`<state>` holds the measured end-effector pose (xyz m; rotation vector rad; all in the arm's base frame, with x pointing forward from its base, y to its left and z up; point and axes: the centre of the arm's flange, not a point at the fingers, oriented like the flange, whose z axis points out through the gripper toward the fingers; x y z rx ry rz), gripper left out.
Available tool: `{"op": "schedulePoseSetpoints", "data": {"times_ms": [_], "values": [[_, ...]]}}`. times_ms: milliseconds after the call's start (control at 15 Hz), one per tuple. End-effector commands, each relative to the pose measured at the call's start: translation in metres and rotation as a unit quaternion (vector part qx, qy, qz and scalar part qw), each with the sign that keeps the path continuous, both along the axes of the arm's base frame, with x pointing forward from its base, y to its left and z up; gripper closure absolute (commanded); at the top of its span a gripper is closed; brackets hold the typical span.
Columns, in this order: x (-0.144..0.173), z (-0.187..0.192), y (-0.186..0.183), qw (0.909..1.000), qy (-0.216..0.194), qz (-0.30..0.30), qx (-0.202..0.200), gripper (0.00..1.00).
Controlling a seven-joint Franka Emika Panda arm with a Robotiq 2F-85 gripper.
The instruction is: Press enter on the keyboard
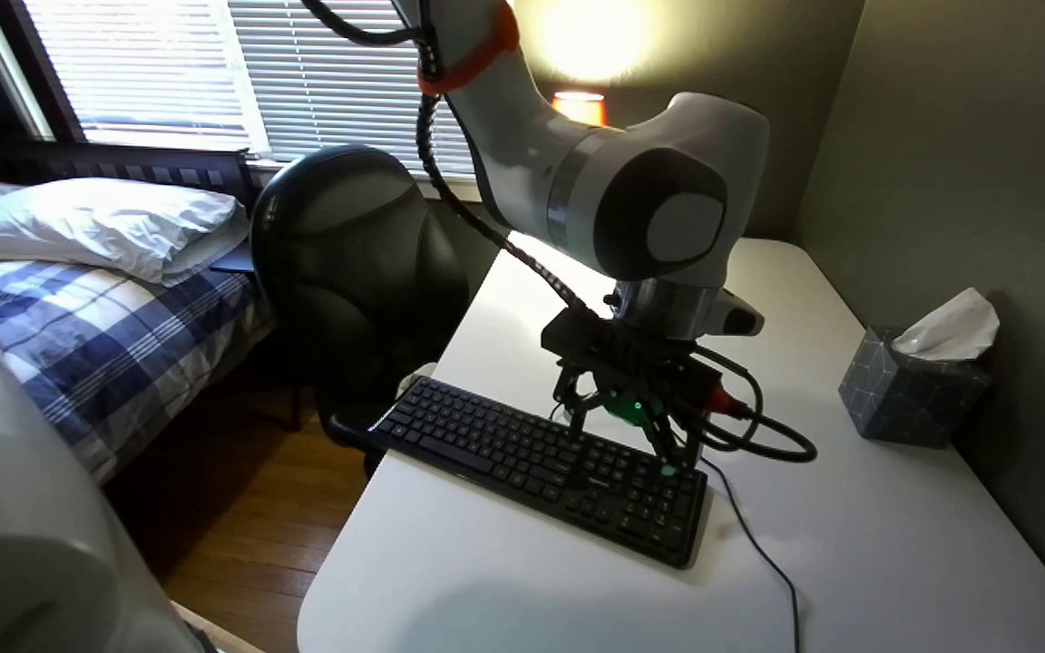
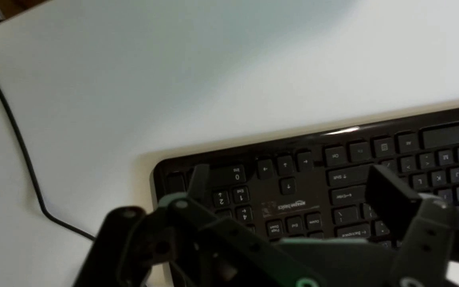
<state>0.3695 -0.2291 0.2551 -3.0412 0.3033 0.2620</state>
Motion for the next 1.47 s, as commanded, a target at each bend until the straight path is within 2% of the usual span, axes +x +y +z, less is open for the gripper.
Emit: {"op": "schedulePoseSetpoints", "data": {"times_ms": [0, 867, 933, 1000, 1400], "values": [[0.006, -0.009, -0.002, 0.9999, 0.002, -0.015, 0.000, 0.00], [0.021, -0.029, 0.004, 0.9998, 0.018, -0.007, -0.005, 0.00], [0.022, -0.031, 0.004, 0.9998, 0.019, -0.006, -0.005, 0.08], [0.023, -0.033, 0.004, 0.9998, 0.020, -0.005, -0.005, 0.26], [0.027, -0.041, 0.002, 0.9997, 0.021, -0.004, -0.006, 0.72]]}}
